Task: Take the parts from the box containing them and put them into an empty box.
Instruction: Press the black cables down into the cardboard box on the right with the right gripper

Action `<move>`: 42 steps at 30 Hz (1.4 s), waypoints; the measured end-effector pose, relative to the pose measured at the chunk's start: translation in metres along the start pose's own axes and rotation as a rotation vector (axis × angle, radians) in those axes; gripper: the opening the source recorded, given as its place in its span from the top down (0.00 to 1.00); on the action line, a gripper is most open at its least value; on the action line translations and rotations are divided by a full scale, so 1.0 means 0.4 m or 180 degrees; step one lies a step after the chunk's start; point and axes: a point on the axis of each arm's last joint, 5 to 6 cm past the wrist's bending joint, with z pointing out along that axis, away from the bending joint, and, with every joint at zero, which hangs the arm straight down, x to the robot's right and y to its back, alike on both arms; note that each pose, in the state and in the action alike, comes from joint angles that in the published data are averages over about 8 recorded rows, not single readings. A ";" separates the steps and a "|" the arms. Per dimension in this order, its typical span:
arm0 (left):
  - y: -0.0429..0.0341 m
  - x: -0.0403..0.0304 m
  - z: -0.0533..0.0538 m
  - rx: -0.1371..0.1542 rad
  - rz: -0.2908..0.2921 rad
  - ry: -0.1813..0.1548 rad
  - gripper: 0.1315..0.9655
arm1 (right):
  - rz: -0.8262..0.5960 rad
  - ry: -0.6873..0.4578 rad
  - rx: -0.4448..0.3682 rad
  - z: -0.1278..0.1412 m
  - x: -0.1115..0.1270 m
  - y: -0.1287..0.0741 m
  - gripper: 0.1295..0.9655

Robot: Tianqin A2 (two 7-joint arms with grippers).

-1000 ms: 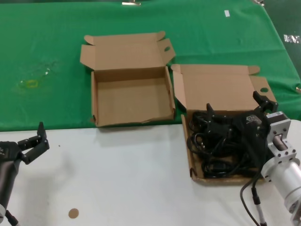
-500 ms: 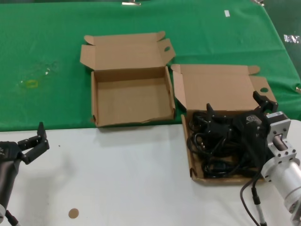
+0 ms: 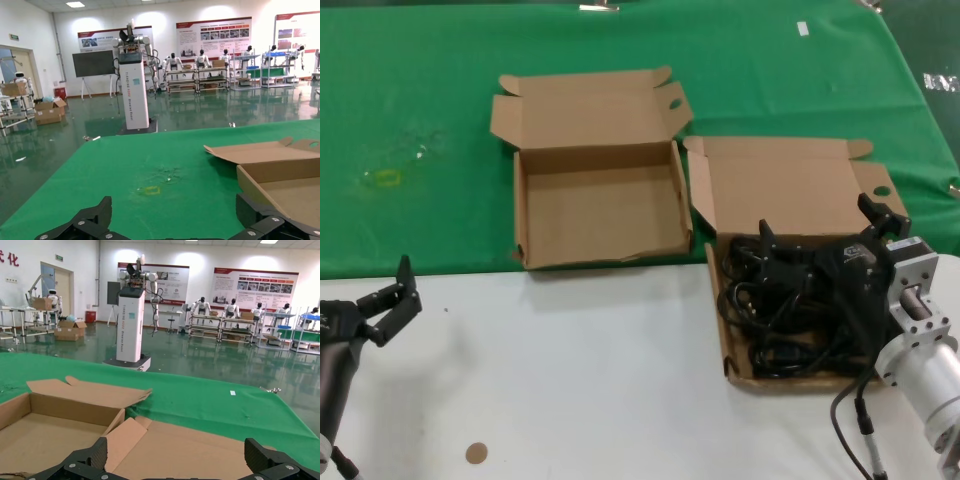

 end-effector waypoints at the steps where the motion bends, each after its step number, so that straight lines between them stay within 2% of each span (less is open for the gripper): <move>1: 0.000 0.000 0.000 0.0000 0.0000 0.0000 0.06 | 0.0000 0.0000 0.0000 0.000 0.000 0.000 0.00; 9: 0.000 0.000 0.000 0.0000 0.0000 0.0000 0.18 | -0.0012 -0.0021 -0.0007 0.001 -0.002 0.001 0.00; 17: 0.000 0.000 0.000 0.0000 0.0000 0.0000 0.40 | 0.0008 -0.0054 -0.0051 0.006 -0.003 0.004 0.00; 18: 0.000 0.000 0.000 0.0000 0.0000 0.0000 0.40 | 0.0003 -0.0064 -0.0056 0.007 -0.003 0.003 0.00; 23: 0.000 0.000 0.000 0.0000 0.0000 0.0000 0.57 | -0.0088 -0.0181 -0.0053 0.016 0.004 -0.009 0.00; 26: 0.000 0.000 0.000 0.0000 0.0000 0.0000 0.67 | -0.0191 -0.0321 -0.0036 0.025 0.016 -0.025 0.00; 31: 0.000 0.000 0.000 0.0000 0.0000 0.0000 0.69 | -0.0444 -0.0686 -0.0033 0.046 0.052 -0.063 0.00; 38: 0.000 0.000 0.000 0.0000 0.0000 0.0000 0.85 | -0.1003 -0.1276 -0.0128 0.090 0.137 -0.140 0.00; 42: 0.000 0.000 0.000 0.0000 0.0000 0.0000 0.89 | -0.1381 -0.1584 -0.0194 0.120 0.192 -0.186 0.00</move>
